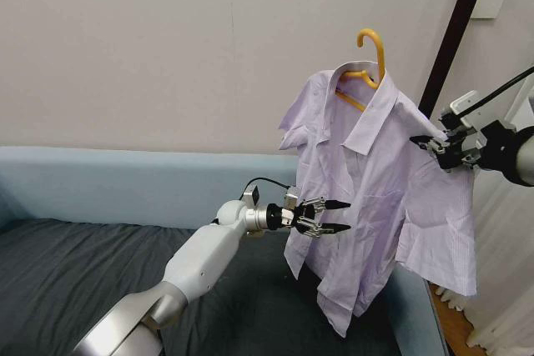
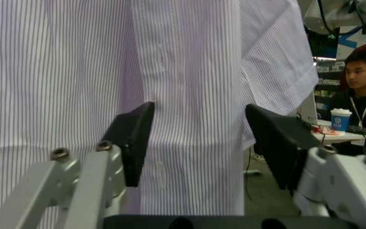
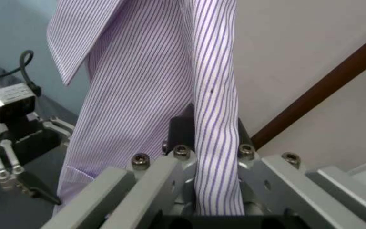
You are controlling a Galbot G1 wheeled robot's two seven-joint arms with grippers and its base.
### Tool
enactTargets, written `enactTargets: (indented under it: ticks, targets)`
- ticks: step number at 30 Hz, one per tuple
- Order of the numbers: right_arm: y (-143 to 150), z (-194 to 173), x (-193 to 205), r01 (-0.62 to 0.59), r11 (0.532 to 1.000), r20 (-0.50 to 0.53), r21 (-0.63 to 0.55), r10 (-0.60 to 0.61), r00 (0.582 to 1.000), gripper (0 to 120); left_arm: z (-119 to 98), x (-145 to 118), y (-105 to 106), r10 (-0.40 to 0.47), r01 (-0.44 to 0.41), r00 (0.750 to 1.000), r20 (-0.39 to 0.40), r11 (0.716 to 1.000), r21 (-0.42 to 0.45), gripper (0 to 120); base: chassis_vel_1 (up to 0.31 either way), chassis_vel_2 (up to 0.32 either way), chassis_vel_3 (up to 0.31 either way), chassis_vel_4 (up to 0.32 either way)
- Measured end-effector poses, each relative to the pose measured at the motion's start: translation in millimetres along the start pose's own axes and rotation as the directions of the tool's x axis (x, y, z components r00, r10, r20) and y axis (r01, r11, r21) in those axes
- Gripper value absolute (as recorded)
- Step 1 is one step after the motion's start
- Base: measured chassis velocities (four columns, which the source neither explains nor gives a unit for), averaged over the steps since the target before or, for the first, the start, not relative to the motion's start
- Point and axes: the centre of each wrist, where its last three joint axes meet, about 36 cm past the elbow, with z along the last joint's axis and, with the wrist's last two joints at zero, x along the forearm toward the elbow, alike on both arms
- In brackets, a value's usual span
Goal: Pick up the clothes from the sofa and hang them on the clothes hanger.
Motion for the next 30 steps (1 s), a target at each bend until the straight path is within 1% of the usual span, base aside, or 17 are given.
enactTargets:
  ticks: [1, 3, 5, 7, 8, 9, 10, 14, 16, 18, 19, 22, 24, 27, 30]
  targets:
    - [1, 0, 1, 0.003, 1.000, 0.003, 0.002, -0.003, 1.000, 1, -1, -2, 2, -0.003, 0.003, 1.000, 0.004, 1.000, -0.004, 49, 0.000, 0.000, 0.000, 0.000]
    - [1, 0, 1, 0.004, 1.000, 0.005, 0.003, -0.004, 1.000, 1, -1, -2, 3, -0.004, 0.004, 1.000, 0.006, 1.000, -0.005, 47, 0.000, 0.000, 0.000, 0.000]
    - [2, -1, 3, 0.005, 1.000, 0.012, 0.005, -0.005, 1.000, 1, -4, 0, 5, -0.007, 0.007, 1.000, 0.009, 1.000, -0.009, 40, 0.000, 0.000, 0.000, 0.000]
    - [2, -3, 3, 0.006, 1.000, 0.018, 0.005, -0.006, 1.000, 1, -6, 9, 7, -0.005, 0.005, 1.000, -0.003, 1.000, -0.007, 48, 0.000, 0.000, 0.000, 0.000]
    - [2, -3, 3, 0.006, 1.000, 0.018, 0.005, -0.006, 1.000, 1, -6, 9, 7, -0.005, 0.005, 1.000, -0.003, 1.000, -0.007, 48, 0.000, 0.000, 0.000, 0.000]
    - [2, -3, 4, 0.006, 1.000, 0.019, 0.006, -0.006, 1.000, 1, -6, 13, 9, 0.000, 0.000, 1.000, -0.007, 1.000, -0.005, 53, 0.000, 0.000, 0.000, 0.000]
    - [2, -3, 4, 0.006, 1.000, 0.019, 0.006, -0.006, 1.000, 1, -6, 13, 9, 0.001, -0.001, 1.000, -0.007, 1.000, -0.004, 54, 0.000, 0.000, 0.000, 0.000]
    - [1, -4, 4, 0.005, 1.000, 0.023, 0.008, -0.005, 1.000, 1, -3, 22, 11, 0.003, -0.003, 1.000, -0.006, 1.000, 0.003, 75, 0.000, 0.000, 0.000, 0.000]
    - [1, -5, 4, 0.006, 1.000, 0.023, 0.008, -0.006, 1.000, 1, -3, 22, 11, 0.003, -0.003, 1.000, -0.006, 1.000, 0.004, 77, 0.000, 0.000, 0.000, 0.000]
    - [1, -5, 4, 0.009, 1.000, 0.025, 0.008, -0.009, 1.000, 1, -2, 29, 12, -0.009, 0.009, 1.000, -0.012, 1.000, 0.009, 86, 0.000, 0.000, 0.000, 0.000]
    - [1, -5, 4, 0.011, 1.000, 0.027, 0.009, -0.011, 1.000, 1, -2, 32, 13, -0.020, 0.020, 1.000, -0.015, 1.000, 0.013, 88, 0.000, 0.000, 0.000, 0.000]
    - [2, -5, 4, 0.015, 1.000, 0.028, 0.009, -0.015, 0.999, 1, -2, 36, 15, -0.032, 0.032, 0.999, -0.016, 0.999, 0.016, 90, 0.000, 0.000, 0.000, 0.000]
    - [4, -5, 5, 0.021, 1.000, 0.032, 0.011, -0.022, 0.999, 1, -3, 42, 18, -0.056, 0.056, 0.998, -0.022, 0.998, 0.025, 91, 0.000, 0.000, 0.000, 0.000]
    - [4, -4, 5, 0.024, 1.000, 0.033, 0.011, -0.024, 0.999, 1, -2, 42, 20, -0.060, 0.061, 0.998, -0.022, 0.998, 0.030, 91, 0.000, 0.000, 0.000, 0.000]
    - [5, -4, 5, 0.027, 1.000, 0.036, 0.012, -0.027, 0.999, 1, 1, 37, 21, -0.054, 0.056, 0.998, -0.024, 0.997, 0.050, 91, 0.000, 0.000, 0.000, 0.000]
